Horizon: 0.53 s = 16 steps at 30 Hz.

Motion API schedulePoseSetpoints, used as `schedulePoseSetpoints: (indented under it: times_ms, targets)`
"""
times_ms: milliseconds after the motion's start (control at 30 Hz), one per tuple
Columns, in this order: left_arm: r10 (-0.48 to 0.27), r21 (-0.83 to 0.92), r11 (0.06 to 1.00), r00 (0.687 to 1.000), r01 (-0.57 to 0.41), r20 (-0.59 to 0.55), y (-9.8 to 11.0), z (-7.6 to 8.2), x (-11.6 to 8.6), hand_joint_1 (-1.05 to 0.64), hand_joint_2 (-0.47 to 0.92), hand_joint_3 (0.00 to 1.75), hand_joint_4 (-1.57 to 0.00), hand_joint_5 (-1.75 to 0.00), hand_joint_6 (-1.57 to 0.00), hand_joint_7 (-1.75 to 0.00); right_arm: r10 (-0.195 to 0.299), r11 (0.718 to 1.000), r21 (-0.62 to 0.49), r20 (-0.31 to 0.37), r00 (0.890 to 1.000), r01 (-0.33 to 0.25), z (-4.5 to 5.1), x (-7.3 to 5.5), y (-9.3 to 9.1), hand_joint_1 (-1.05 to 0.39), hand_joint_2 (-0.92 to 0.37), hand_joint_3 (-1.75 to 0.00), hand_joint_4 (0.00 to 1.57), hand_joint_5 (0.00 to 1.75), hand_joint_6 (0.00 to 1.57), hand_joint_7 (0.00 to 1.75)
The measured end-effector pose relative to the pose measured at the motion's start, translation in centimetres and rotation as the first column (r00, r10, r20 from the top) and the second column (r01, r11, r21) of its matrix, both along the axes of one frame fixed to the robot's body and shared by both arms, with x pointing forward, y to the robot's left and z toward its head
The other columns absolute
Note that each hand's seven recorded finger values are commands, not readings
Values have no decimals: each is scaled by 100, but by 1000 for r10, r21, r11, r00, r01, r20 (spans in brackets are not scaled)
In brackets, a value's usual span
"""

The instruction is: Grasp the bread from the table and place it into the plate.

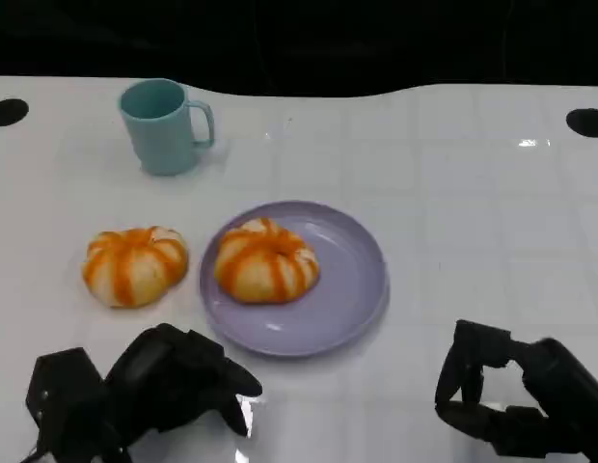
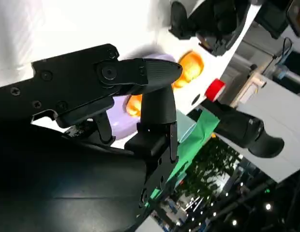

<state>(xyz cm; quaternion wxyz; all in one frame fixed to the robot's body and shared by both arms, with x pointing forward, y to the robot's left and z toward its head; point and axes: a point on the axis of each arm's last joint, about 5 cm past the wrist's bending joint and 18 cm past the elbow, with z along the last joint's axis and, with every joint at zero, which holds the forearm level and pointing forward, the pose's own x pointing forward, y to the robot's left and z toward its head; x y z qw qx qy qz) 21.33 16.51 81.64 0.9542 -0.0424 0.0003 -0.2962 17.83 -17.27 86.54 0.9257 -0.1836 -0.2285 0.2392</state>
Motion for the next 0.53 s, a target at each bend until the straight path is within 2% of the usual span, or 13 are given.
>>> schedulePoseSetpoints:
  times_ms: [533]
  targets:
    - [-4,1,1000,1000,4,-6,26,-8,2,-105,92,6,-128,-93,-156,-8,-20,1000,-3,25,999,20,-45,45,8,-49,-92,-30,76,175,57,175]
